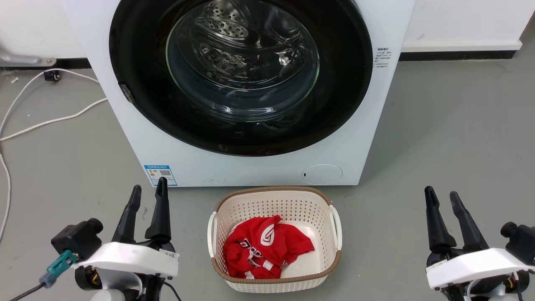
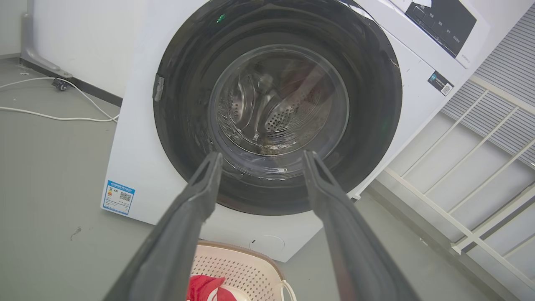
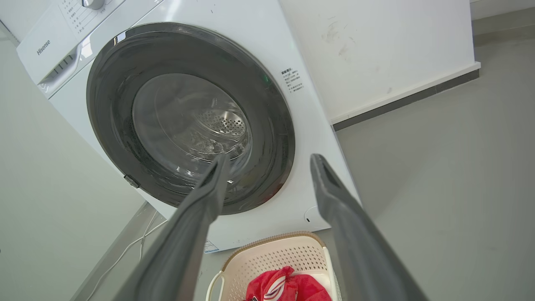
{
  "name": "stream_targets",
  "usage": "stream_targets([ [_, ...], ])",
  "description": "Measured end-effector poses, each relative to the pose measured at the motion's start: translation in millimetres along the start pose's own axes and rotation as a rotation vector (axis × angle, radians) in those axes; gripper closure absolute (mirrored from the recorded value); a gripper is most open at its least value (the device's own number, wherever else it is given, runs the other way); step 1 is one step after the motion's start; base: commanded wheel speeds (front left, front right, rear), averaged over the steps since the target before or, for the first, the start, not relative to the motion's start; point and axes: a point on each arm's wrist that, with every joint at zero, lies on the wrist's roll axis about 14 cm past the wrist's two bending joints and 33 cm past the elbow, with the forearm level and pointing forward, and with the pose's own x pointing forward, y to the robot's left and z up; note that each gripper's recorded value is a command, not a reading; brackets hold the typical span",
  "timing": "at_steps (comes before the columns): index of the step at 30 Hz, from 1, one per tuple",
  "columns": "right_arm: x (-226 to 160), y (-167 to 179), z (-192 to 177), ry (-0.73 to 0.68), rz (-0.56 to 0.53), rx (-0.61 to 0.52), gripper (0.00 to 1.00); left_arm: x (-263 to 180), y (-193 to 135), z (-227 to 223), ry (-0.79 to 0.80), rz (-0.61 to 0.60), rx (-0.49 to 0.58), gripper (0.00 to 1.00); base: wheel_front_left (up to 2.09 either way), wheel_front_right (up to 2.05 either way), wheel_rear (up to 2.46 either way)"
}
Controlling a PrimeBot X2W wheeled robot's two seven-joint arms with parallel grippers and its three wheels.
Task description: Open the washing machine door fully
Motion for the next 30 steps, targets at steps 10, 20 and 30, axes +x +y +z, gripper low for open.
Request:
stream_targets([
  [10,-0.1,4.2,1.4,-0.004,0.02,-0.12,0.0,-3.3,0.3,-1.2,0.002,0.001,0.137,0.0,0.0,0.0,0.0],
  [20,-1.4,7.5,1.6,-0.01,0.037,-0.216,0.0,-8.0,-5.2,-0.7,-0.011,-0.013,0.238,0.0,0.0,0.0,0.0],
  [30,-0.7,12.3,1.2,-0.013,0.058,-0.302,0.0,-8.7,-13.2,7.8,-0.054,-0.036,0.322,0.0,0.0,0.0,0.0],
])
